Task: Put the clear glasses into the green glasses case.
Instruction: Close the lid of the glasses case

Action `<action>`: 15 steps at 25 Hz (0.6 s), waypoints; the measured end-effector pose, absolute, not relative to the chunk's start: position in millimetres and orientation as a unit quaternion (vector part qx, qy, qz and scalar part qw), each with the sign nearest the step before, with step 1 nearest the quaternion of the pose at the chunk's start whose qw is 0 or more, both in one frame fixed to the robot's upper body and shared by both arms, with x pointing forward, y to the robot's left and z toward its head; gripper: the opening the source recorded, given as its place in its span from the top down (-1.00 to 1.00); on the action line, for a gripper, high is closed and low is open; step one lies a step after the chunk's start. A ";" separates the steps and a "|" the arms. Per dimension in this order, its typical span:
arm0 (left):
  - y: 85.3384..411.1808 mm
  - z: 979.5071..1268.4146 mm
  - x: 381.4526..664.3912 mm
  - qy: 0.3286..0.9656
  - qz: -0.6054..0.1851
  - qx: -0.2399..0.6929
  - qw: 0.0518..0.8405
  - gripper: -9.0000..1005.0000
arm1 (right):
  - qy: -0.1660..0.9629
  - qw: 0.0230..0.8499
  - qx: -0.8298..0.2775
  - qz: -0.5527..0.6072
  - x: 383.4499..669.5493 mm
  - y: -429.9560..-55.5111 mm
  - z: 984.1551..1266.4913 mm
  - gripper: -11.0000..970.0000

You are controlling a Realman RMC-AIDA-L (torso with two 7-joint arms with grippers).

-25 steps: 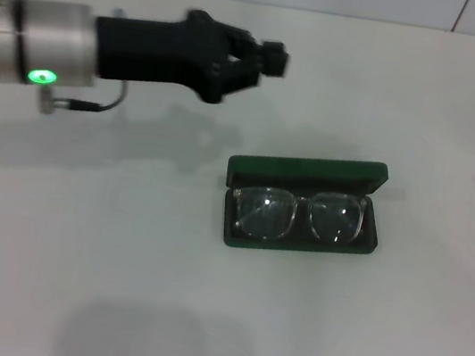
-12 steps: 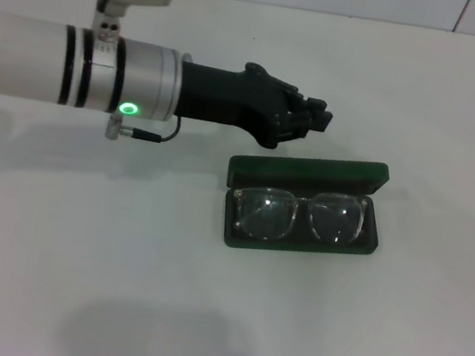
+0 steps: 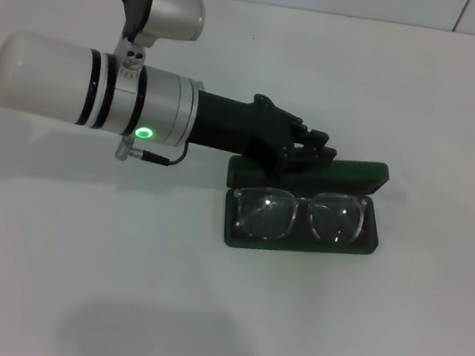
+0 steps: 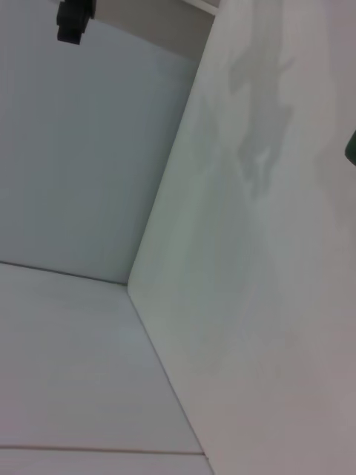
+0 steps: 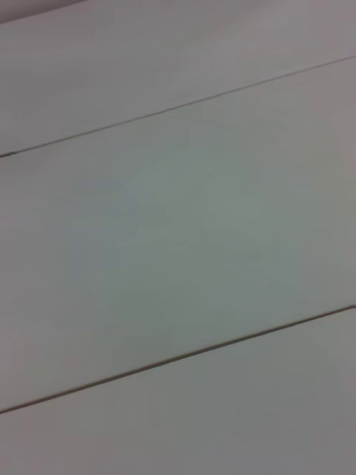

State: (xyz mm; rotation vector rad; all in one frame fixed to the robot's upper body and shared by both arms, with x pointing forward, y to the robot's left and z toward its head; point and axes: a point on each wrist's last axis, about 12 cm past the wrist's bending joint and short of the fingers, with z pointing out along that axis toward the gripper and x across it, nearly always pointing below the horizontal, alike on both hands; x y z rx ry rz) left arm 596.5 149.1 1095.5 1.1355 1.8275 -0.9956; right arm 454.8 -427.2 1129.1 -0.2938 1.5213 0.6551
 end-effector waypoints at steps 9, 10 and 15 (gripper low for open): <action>150.1 1094.0 598.0 0.719 -0.385 0.433 0.384 0.54 | 0.672 0.667 -0.127 0.295 456.6 -425.2 1125.7 0.69; 150.4 1093.4 597.9 0.720 -0.385 0.431 0.384 0.54 | 0.673 0.667 -0.126 0.295 456.3 -425.4 1125.4 0.69; 149.1 1088.8 597.0 0.726 -0.385 0.426 0.377 0.54 | 0.672 0.668 -0.122 0.295 455.0 -425.5 1122.8 0.69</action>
